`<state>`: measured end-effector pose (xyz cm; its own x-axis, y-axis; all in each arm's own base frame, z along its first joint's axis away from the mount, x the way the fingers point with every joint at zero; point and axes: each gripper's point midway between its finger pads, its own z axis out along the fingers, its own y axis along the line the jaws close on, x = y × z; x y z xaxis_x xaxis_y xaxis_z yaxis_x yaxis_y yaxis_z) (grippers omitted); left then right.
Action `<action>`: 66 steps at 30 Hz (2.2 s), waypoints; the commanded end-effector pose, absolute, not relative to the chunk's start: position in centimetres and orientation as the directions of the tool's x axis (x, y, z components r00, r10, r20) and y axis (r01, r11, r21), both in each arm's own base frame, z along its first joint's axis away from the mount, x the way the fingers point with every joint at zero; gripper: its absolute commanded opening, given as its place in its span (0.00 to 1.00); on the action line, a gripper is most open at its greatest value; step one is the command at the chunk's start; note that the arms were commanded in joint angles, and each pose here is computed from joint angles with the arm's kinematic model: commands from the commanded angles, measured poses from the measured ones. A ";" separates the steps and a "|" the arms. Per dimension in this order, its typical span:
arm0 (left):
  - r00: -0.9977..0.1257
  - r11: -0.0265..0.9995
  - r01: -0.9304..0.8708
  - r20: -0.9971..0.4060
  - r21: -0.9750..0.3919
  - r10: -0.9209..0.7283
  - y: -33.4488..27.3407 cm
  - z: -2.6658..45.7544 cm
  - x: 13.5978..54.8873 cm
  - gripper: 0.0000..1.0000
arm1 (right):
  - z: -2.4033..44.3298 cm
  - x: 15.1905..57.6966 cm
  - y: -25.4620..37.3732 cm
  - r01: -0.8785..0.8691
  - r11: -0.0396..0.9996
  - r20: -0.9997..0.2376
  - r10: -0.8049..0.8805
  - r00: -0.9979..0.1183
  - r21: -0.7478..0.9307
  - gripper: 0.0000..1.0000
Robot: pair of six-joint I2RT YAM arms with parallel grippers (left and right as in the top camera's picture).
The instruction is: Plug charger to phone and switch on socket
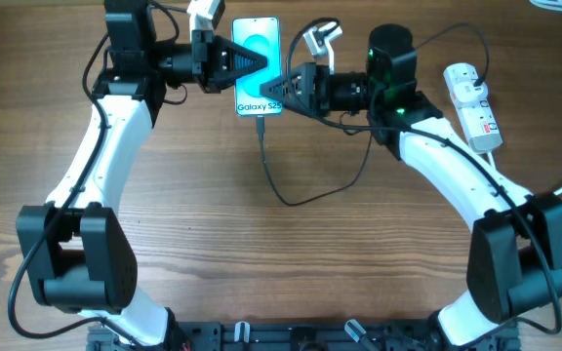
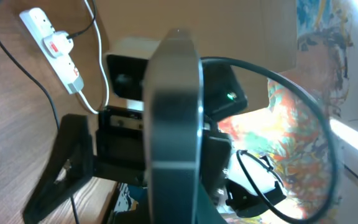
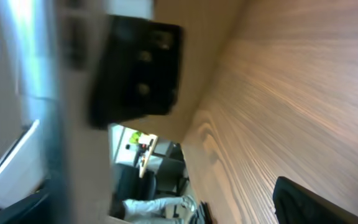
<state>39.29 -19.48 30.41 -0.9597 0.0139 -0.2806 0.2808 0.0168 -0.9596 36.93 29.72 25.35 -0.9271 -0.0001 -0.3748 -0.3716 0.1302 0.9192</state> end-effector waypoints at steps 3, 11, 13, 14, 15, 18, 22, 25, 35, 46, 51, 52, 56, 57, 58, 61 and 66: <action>-0.950 0.104 0.304 -0.310 -0.947 -0.048 -19.2 28.9 39.6 0.04 | 22.5 38.6 26.1 -0.400 0.254 -0.419 0.025 -0.907 0.881 1.00; -0.964 0.729 -0.066 -0.144 -0.682 -0.222 -16.1 15.3 39.4 0.04 | 16.1 41.0 22.0 -0.260 0.589 -0.398 0.116 -0.910 0.765 1.00; -0.962 0.787 -0.055 -0.178 -0.614 -0.206 -16.6 14.4 39.3 0.04 | 15.3 41.9 21.0 -0.226 0.649 -0.411 0.146 -0.900 0.727 1.00; -0.957 0.834 -0.053 -0.212 -0.549 -0.201 -16.5 13.7 39.4 0.04 | 14.9 42.2 20.5 -0.205 0.676 -0.413 0.160 -0.897 0.707 1.00; -0.952 0.865 -0.057 -0.234 -0.498 -0.197 -16.4 13.2 39.5 0.04 | 14.6 42.2 20.2 -0.190 0.693 -0.410 0.166 -0.897 0.696 1.00; -0.946 0.919 -0.069 -0.267 -0.388 -0.184 -17.0 11.8 39.4 0.04 | 12.2 41.8 18.1 -0.078 0.784 -0.364 0.196 -0.910 0.616 1.00; -0.949 0.948 -0.084 -0.267 -0.307 -0.170 -18.3 9.5 39.2 0.04 | 9.1 41.0 13.7 0.088 0.906 -0.338 0.243 -0.909 0.415 1.00; -0.956 0.950 -0.074 -0.250 -0.303 -0.155 -19.5 7.8 39.2 0.04 | 8.5 41.1 11.6 0.143 0.940 -0.366 0.257 -0.894 0.311 1.00; -0.967 0.956 -0.086 -0.209 -0.280 -0.148 -19.9 3.8 39.8 0.04 | 8.5 41.2 11.5 0.145 0.941 -0.370 0.258 -0.892 0.307 1.00; -0.973 0.962 -0.089 -0.186 -0.257 -0.139 -19.7 2.3 39.6 0.16 | 8.5 41.2 11.5 0.145 0.941 -0.370 0.258 -0.892 0.307 1.00; -0.973 0.962 -0.088 -0.186 -0.257 -0.139 -19.6 2.3 39.6 0.32 | 8.5 41.2 11.5 0.145 0.941 -0.370 0.258 -0.892 0.307 1.00; -0.973 0.962 -0.088 -0.187 -0.257 -0.139 -19.6 2.4 39.6 0.33 | 8.5 41.2 11.5 0.145 0.941 -0.370 0.258 -0.892 0.307 1.00; -0.973 0.962 -0.088 -0.186 -0.257 -0.139 -19.6 2.3 39.6 0.25 | 8.5 41.2 11.5 0.145 0.941 -0.370 0.259 -0.892 0.307 1.00; -0.973 0.963 -0.088 -0.186 -0.257 -0.139 -19.6 2.3 39.6 0.24 | 8.5 41.2 11.5 0.145 0.941 -0.370 0.258 -0.892 0.307 1.00; -0.973 0.963 -0.088 -0.186 -0.257 -0.139 -19.6 2.3 39.6 0.21 | 8.5 41.2 11.5 0.145 0.941 -0.370 0.259 -0.892 0.307 1.00; -0.972 0.963 -0.090 -0.189 -0.253 -0.140 -19.5 2.3 39.7 0.04 | 8.5 41.2 11.5 0.145 0.941 -0.370 0.258 -0.892 0.307 1.00; -0.959 0.973 -0.128 -0.227 -0.190 -0.170 -17.4 2.2 40.6 0.04 | 8.5 41.2 11.5 0.145 0.941 -0.370 0.259 -0.892 0.307 1.00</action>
